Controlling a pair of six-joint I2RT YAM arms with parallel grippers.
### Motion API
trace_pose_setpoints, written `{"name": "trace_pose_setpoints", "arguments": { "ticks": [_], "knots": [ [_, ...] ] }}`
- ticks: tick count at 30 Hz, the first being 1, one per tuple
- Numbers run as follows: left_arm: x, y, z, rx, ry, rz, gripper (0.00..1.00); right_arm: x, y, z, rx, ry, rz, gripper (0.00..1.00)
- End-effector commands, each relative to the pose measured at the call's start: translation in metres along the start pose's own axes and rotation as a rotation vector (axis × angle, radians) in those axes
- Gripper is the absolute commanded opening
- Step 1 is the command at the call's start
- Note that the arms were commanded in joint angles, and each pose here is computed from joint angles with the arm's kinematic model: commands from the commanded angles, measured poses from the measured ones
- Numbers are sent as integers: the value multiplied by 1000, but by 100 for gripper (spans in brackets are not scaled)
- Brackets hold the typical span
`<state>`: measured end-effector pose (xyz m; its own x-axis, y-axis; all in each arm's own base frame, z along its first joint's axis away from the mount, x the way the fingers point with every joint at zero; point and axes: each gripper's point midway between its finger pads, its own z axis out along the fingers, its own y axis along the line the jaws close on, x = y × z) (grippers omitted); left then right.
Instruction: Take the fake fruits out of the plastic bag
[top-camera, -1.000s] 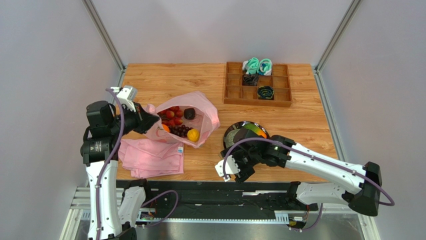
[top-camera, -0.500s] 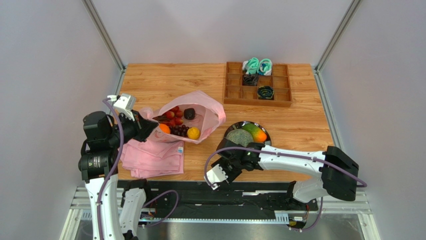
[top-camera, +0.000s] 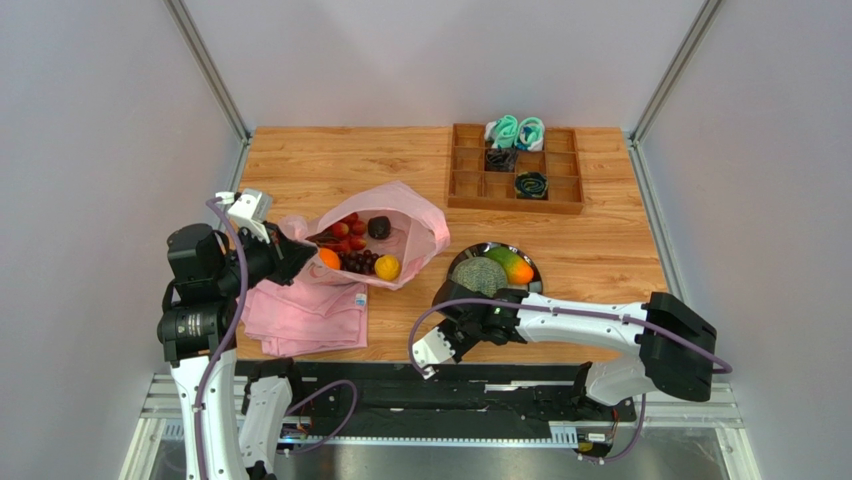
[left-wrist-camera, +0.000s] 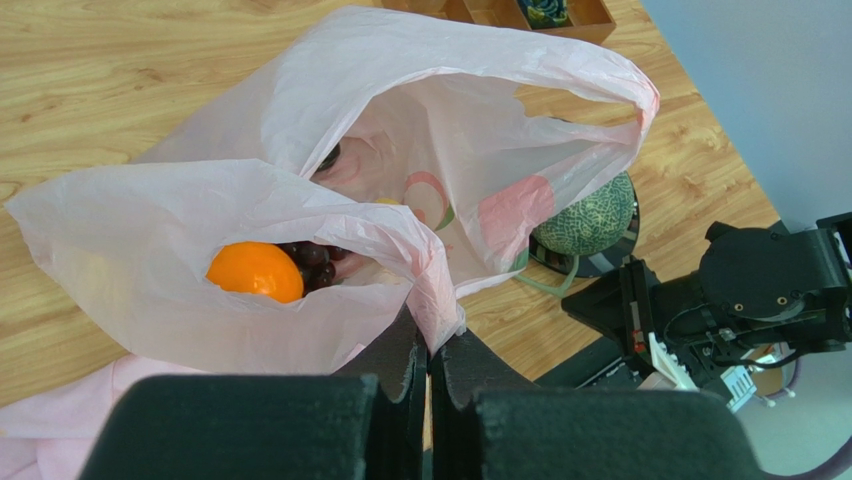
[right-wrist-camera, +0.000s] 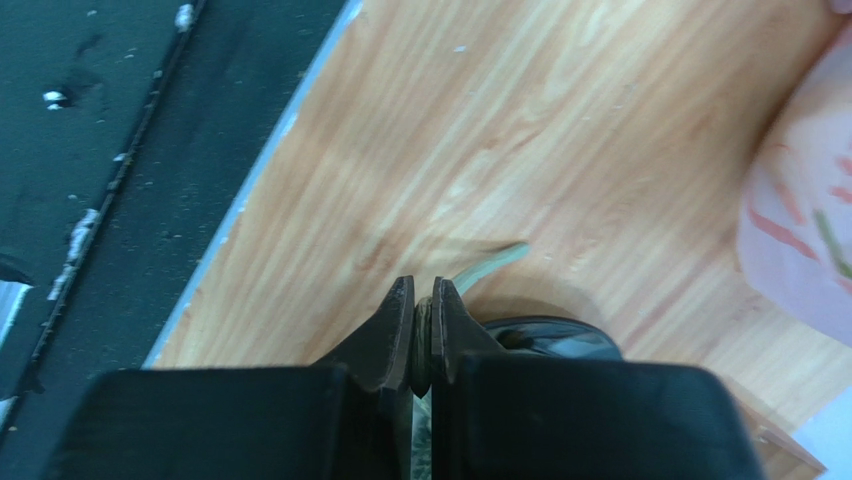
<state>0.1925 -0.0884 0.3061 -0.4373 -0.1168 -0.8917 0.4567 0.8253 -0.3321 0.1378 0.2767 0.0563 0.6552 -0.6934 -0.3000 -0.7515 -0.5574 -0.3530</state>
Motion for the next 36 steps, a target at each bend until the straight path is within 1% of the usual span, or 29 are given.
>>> {"name": "trace_pose_setpoints", "arguments": {
  "ticks": [1, 2, 4, 5, 9, 10, 13, 16, 18, 19, 20, 22, 24, 25, 28, 31, 34, 36],
  "knots": [
    [-4, 2, 1, -3, -11, 19, 0, -20, -45, -17, 117, -17, 12, 0],
    [-4, 3, 1, -7, -10, 18, 0, -31, -59, -27, 143, -40, 24, 0],
    [-4, 4, 1, -9, -8, 16, 0, -43, -72, -39, 164, -75, 78, 0],
    [-4, 4, 2, -10, -8, 14, 0, -57, -87, -54, 189, -112, 90, 0],
    [-3, 6, 4, -10, -5, 3, 0, -70, -104, -78, 235, -169, 144, 0],
    [-2, 6, 5, -8, -1, -1, 0, -69, -105, -81, 245, -173, 148, 0],
    [1, 6, 6, -2, 4, -14, 0, -49, -102, -79, 255, -130, 169, 0],
    [3, 7, 8, 3, 9, -28, 0, -24, -102, -77, 275, -98, 234, 0],
    [3, 8, 9, 1, 10, -31, 0, -8, -108, -83, 315, -89, 312, 0],
    [4, 9, 10, 1, 14, -35, 0, -6, -117, -87, 352, -105, 344, 0],
    [4, 9, 10, 1, 15, -34, 0, 3, -125, -94, 383, -120, 400, 0],
    [4, 10, 11, -1, 17, -40, 0, 4, -143, -109, 430, -188, 533, 0],
    [5, 10, 11, 0, 22, -42, 0, 10, -153, -117, 423, -259, 688, 0],
    [7, 11, 12, 1, 29, -48, 0, 6, -162, -127, 433, -298, 722, 0],
    [9, 13, 13, -2, 43, -55, 0, -1, -169, -137, 416, -400, 831, 0],
    [11, 14, 15, 3, 62, -59, 0, -16, -172, -147, 401, -486, 889, 0],
    [12, 15, 18, 13, 84, -73, 0, -19, -173, -152, 423, -520, 897, 0],
    [11, 16, 19, 19, 93, -72, 0, -10, -166, -143, 432, -501, 907, 0]
  ]
}}
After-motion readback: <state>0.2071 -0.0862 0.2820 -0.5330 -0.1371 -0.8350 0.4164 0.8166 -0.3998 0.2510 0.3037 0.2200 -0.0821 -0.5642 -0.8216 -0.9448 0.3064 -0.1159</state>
